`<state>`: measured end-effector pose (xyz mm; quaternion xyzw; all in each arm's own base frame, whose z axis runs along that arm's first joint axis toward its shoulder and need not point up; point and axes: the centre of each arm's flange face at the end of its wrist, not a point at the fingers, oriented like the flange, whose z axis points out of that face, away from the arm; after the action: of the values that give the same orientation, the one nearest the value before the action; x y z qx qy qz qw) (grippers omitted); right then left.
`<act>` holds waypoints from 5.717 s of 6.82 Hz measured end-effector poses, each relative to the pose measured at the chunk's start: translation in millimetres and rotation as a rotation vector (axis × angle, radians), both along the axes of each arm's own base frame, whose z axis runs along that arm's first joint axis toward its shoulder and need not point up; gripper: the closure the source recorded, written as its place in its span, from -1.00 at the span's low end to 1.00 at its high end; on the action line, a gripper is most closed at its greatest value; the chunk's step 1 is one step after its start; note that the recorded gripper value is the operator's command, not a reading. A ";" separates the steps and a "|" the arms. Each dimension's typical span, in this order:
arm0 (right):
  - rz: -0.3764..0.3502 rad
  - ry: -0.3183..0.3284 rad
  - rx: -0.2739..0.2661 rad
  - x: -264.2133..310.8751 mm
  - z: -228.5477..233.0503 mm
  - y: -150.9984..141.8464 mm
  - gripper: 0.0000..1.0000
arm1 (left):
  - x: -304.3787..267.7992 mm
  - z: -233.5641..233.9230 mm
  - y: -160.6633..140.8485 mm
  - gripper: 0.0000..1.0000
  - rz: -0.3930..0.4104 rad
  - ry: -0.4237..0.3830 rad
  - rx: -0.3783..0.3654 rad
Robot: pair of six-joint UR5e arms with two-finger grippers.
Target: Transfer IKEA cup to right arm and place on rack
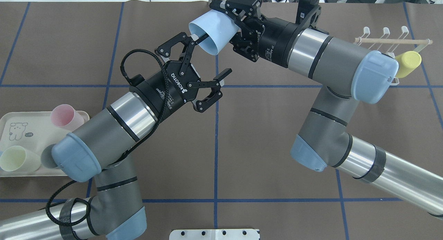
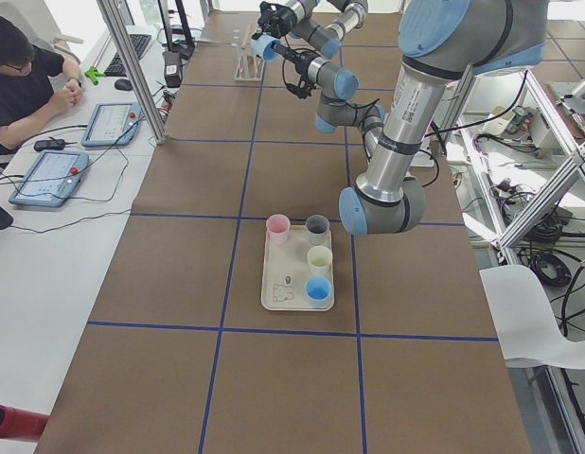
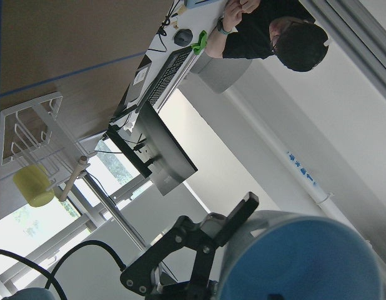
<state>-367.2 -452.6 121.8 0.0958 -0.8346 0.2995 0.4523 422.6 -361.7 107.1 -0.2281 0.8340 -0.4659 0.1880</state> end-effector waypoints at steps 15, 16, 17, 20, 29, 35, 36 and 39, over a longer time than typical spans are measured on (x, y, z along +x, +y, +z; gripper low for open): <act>0.426 1.350 0.167 274.1 328.2 -238.6 1.00 | -157.5 143.3 28.8 -0.99 -0.083 -0.987 0.513; 0.476 1.419 0.148 256.6 339.7 -234.9 1.00 | -170.4 149.7 26.4 -0.99 -0.069 -1.011 0.527; 0.494 1.452 0.138 247.2 350.9 -228.5 1.00 | -176.2 153.1 25.1 -0.99 -0.060 -1.021 0.533; 0.589 1.522 0.132 241.7 391.8 -195.0 1.00 | -177.9 156.7 23.7 -0.99 -0.051 -1.029 0.535; 0.605 1.583 0.142 215.2 457.2 -140.5 1.00 | -175.8 159.6 23.4 -0.99 -0.043 -1.033 0.534; 0.593 1.587 0.140 215.3 464.0 -138.4 -1.00 | -176.5 157.7 24.0 -0.99 -0.046 -1.029 0.536; 0.593 1.575 0.149 214.7 461.2 -138.2 -1.00 | -176.9 158.0 24.1 -0.99 -0.045 -1.030 0.536; 0.521 1.465 0.206 259.7 426.7 -147.9 -1.00 | -192.0 175.6 23.8 -0.99 -0.003 -1.102 0.613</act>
<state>-107.5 -600.5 548.5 0.5034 -0.2979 0.1774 0.7915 230.6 -338.0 282.6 0.1108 0.7106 -0.2549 0.6464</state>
